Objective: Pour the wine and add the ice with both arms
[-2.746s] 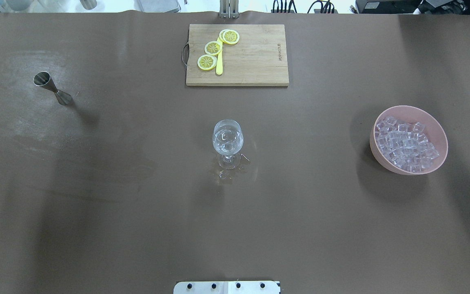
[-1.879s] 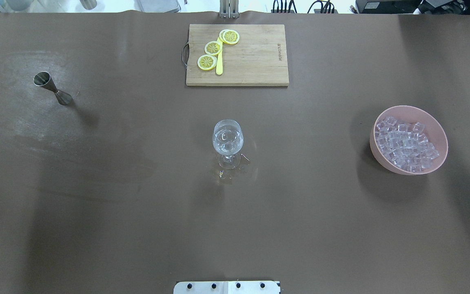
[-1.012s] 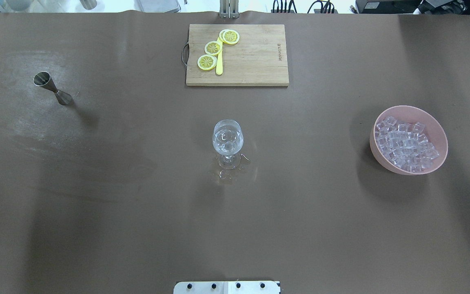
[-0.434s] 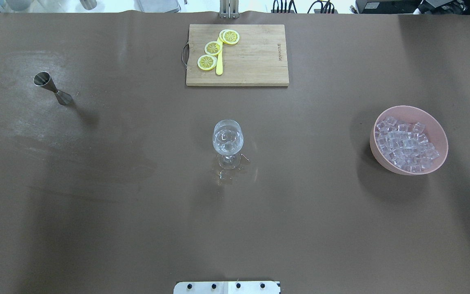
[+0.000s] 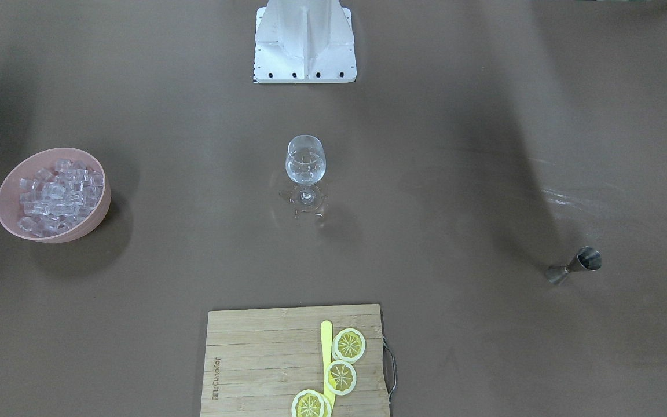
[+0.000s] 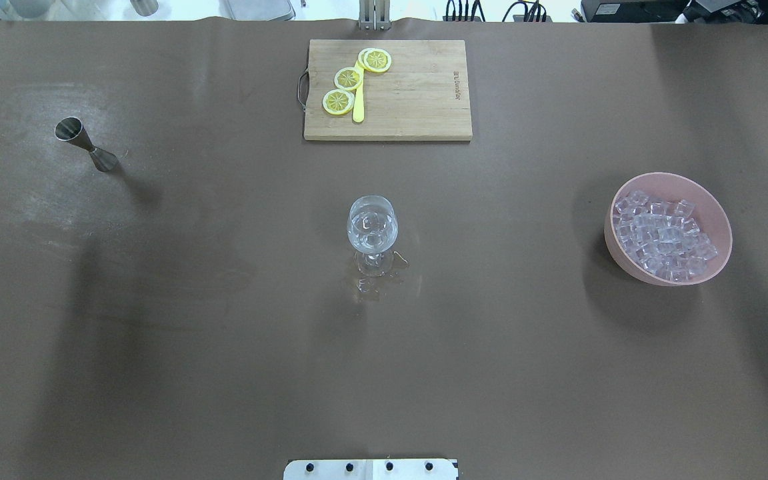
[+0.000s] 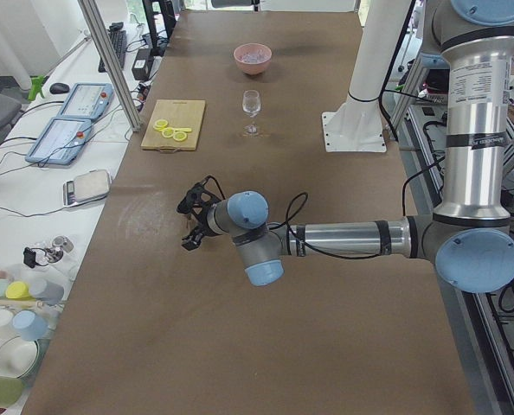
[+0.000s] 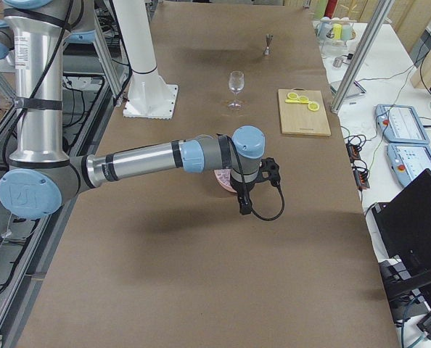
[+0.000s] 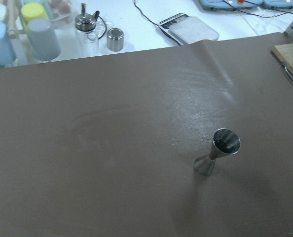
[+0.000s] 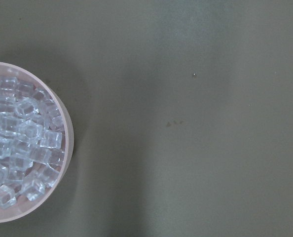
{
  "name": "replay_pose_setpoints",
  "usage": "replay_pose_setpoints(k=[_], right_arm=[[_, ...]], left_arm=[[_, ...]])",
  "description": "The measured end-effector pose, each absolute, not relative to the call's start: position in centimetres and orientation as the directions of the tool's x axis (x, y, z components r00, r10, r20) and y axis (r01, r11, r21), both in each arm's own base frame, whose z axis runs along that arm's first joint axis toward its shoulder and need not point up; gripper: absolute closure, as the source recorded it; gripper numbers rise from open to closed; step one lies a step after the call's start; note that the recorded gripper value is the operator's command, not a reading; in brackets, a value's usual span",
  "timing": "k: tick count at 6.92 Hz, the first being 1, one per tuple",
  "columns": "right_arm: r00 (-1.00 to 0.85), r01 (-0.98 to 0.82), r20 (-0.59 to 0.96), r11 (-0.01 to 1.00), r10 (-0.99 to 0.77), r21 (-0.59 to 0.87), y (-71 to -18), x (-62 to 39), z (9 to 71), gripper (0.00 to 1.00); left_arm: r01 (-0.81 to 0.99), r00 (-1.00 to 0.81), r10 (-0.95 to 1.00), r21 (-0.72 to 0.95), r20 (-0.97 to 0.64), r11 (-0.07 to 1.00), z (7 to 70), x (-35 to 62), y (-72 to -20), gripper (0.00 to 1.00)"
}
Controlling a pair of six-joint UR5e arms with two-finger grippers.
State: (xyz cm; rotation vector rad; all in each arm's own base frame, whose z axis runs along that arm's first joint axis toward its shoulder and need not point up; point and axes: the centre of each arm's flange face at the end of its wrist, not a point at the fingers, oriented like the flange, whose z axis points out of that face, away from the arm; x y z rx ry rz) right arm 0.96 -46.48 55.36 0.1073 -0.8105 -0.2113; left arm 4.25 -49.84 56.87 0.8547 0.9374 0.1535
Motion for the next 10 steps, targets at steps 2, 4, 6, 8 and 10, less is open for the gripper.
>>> replay_pose_setpoints(k=[2,4,6,8,10], right_arm=[[0.673,0.146,0.705,0.974,-0.224,0.171,-46.5,1.0,55.6,0.0],[0.673,0.147,0.704,0.974,-0.228,0.175,-46.9,0.9,55.5,0.0],[0.672,0.146,0.704,0.973,-0.231,0.18,-47.0,0.9,55.2,0.0],[0.67,0.144,0.706,0.974,-0.228,0.178,-47.0,0.9,55.2,0.0],[0.67,0.143,0.707,0.975,-0.224,0.173,-46.7,1.0,55.4,0.0]], left_arm=[[0.231,0.605,0.501,0.738,-0.619,0.634,56.2,7.6,-51.5,0.03],[0.308,0.608,0.466,0.732,-0.642,0.607,55.7,11.0,-51.6,0.03],[0.364,0.661,0.407,0.744,-0.63,0.56,55.8,15.4,-51.5,0.03],[0.414,0.669,0.375,0.741,-0.642,0.529,55.5,18.3,-50.7,0.03],[0.453,0.678,0.345,0.739,-0.649,0.499,55.4,22.1,-49.5,0.02]])
